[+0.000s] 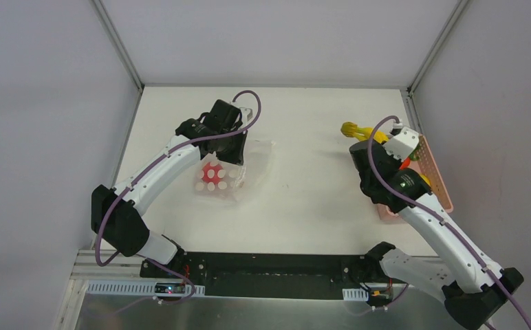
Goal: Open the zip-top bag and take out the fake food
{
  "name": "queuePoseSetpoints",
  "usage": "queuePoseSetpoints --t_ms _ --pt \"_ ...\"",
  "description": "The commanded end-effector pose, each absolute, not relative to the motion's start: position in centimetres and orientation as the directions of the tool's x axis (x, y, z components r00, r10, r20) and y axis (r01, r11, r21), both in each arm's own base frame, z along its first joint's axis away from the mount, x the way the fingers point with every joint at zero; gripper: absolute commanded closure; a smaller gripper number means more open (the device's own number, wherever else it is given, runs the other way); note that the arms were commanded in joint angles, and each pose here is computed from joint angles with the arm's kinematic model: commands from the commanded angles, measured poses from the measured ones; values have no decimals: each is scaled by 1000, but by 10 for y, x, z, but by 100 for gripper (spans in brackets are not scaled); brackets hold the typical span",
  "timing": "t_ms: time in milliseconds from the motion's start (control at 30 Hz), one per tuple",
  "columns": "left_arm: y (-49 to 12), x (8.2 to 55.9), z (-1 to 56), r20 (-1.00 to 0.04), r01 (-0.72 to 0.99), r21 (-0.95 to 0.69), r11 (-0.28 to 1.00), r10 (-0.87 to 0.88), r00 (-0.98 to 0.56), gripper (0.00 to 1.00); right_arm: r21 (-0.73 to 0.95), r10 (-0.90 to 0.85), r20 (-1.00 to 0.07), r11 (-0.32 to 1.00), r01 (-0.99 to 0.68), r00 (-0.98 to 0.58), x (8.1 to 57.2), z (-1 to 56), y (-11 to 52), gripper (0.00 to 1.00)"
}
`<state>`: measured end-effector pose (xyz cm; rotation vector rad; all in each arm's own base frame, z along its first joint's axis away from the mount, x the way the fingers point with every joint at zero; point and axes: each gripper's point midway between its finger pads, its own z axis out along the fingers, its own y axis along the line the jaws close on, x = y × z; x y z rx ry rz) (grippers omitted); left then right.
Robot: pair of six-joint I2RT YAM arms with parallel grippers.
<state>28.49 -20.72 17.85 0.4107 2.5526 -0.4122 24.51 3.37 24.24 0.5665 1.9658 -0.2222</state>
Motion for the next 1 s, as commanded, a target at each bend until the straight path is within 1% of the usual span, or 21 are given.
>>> queuePoseSetpoints --t_ms 0,167,233,367,500,567,600,700,833,900,967 --pt "-203 282 193 -560 373 -223 901 195 -805 100 168 350 -923 742 649 -161 250 254 -11 100" --pt "-205 281 194 -559 378 -233 896 195 -806 100 240 406 -914 571 785 -16 244 242 -62 100" --pt "-205 280 194 -558 379 -237 895 193 -807 100 264 430 -902 502 823 27 241 230 -79 97" --pt "-206 280 194 -558 379 -239 894 193 -807 100 272 484 -874 419 866 40 242 199 -95 91" --pt "-206 280 196 -561 382 -242 892 192 -805 100 253 525 -851 349 902 35 245 171 -104 90" --pt "-206 279 197 -563 382 -242 892 192 -804 100 265 544 -837 310 913 58 247 161 -105 88" --pt "-206 279 197 -564 383 -241 892 192 -803 100 262 550 -834 302 917 57 248 158 -106 85" --pt "-206 279 198 -566 384 -242 891 192 -802 100 273 583 -811 305 912 48 254 150 -100 70" --pt "-206 279 198 -567 384 -243 891 191 -801 100 291 609 -792 317 903 42 256 149 -94 52" --pt "-206 279 199 -569 385 -243 890 191 -800 100 305 616 -786 329 894 41 255 152 -92 41" --pt "-206 279 199 -569 387 -243 890 192 -800 100 322 623 -781 351 879 38 255 158 -89 28"
